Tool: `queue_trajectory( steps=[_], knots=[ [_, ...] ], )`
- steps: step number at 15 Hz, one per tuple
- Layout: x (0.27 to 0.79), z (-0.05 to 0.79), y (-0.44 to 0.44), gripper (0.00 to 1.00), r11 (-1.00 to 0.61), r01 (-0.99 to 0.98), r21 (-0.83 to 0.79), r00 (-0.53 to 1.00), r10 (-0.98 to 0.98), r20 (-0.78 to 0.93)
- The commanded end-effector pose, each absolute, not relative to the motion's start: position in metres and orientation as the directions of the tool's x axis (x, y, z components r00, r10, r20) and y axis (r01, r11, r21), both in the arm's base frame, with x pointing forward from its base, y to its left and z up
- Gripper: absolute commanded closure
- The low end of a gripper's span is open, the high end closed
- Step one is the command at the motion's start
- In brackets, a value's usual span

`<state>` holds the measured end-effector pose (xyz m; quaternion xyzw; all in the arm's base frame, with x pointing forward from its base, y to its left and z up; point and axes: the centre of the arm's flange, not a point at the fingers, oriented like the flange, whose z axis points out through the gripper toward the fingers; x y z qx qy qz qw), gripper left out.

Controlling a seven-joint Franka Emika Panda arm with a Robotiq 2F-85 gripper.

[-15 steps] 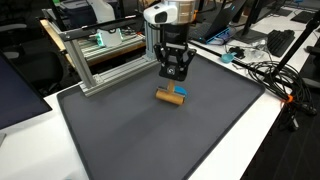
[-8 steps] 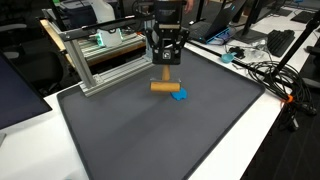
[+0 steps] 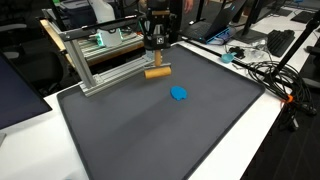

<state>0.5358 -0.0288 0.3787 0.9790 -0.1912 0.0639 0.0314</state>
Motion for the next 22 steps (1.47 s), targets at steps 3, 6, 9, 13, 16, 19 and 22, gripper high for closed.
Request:
queue_trajectory(
  steps=[3, 6, 9, 13, 16, 19, 22],
  knots=[
    [0.474, 0.410, -0.009, 0.78, -0.984, -0.163, 0.069, 0.979, -0.153, 0.135],
    [0.458, 0.422, -0.005, 0.78, -0.990, -0.114, 0.080, 0.989, -0.105, 0.108],
    [0.447, 0.435, -0.004, 0.78, -0.995, -0.065, 0.078, 0.995, -0.059, 0.078],
    [0.428, 0.436, -0.001, 0.78, -0.997, -0.039, 0.070, 0.997, -0.034, 0.070],
    [0.415, 0.430, 0.001, 0.78, -0.998, -0.026, 0.055, 0.998, -0.023, 0.061],
    [0.400, 0.422, 0.006, 0.78, -0.998, -0.049, 0.042, 0.998, -0.046, 0.052],
    [0.391, 0.424, 0.008, 0.78, -0.997, -0.057, 0.046, 0.997, -0.055, 0.048]
  ],
)
